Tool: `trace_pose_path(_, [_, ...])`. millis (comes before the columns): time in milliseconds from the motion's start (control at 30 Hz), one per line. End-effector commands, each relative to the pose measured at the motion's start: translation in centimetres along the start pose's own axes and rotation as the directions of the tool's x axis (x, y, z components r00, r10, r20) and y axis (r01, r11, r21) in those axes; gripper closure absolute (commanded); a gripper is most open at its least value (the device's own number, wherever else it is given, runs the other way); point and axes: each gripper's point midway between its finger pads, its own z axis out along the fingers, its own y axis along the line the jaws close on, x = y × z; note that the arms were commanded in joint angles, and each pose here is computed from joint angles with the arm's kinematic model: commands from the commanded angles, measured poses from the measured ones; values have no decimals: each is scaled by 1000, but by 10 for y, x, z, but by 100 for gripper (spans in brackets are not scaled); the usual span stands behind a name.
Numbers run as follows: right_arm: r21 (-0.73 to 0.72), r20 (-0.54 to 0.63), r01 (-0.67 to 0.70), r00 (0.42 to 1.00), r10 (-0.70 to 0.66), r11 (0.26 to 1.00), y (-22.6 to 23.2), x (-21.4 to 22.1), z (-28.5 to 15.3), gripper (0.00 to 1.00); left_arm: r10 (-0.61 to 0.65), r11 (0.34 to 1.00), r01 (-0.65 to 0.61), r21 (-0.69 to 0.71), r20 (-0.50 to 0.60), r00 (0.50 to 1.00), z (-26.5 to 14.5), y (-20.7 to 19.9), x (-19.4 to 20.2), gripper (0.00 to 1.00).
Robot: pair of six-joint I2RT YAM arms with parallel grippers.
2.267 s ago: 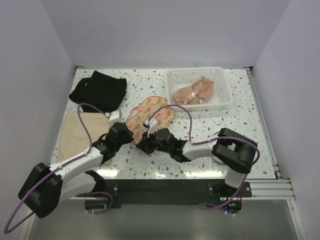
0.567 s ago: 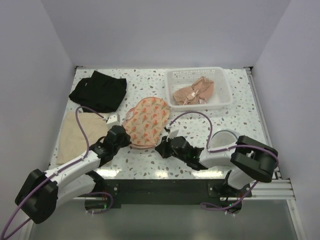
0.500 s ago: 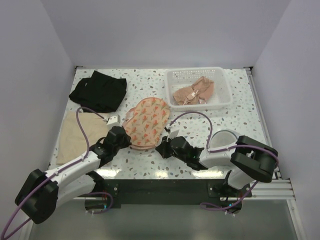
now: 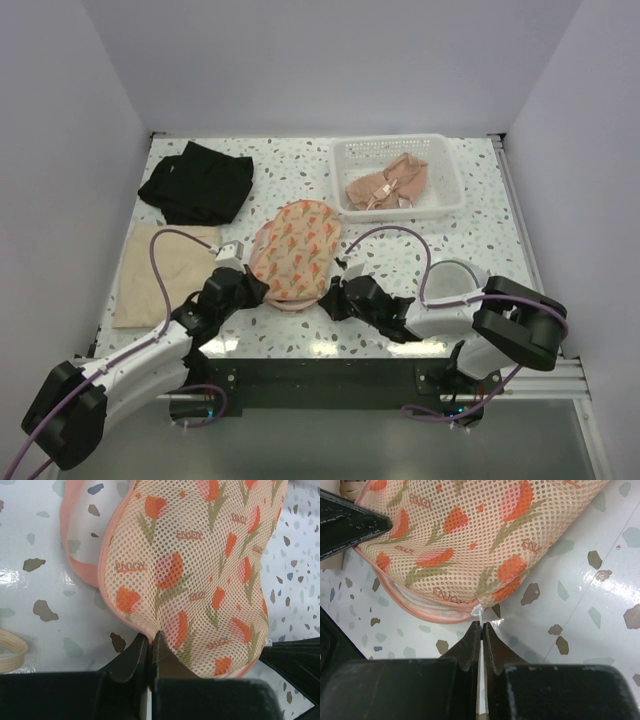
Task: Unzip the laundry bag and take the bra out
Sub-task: Unzip the laundry bag at the center of the board, then open the laundry bag at the center of the board.
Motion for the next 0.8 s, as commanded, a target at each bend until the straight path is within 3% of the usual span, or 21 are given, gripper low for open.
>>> trace_pose_path(0, [140,17,-9,1000,7,990,-30,-2,-7,100,68,995,-63,77,-64,996,-6,-2,21,97])
trace_pose_path(200, [196,23,-40,999,36,980,-39,-5,-15,100,67,989,-50,136,-127,990,-9,-10,36,88])
trace_pose_path(433, [264,21,-67,998,63,962,-53,-4,-33,100,125,961,-84,262,-144,982,-20,-23,48,69])
trace_pose_path(767, [254,25,-62,998,58,965,-53,-6,-44,100,140,937,-99,335,-100,985,-29,-35,42,62])
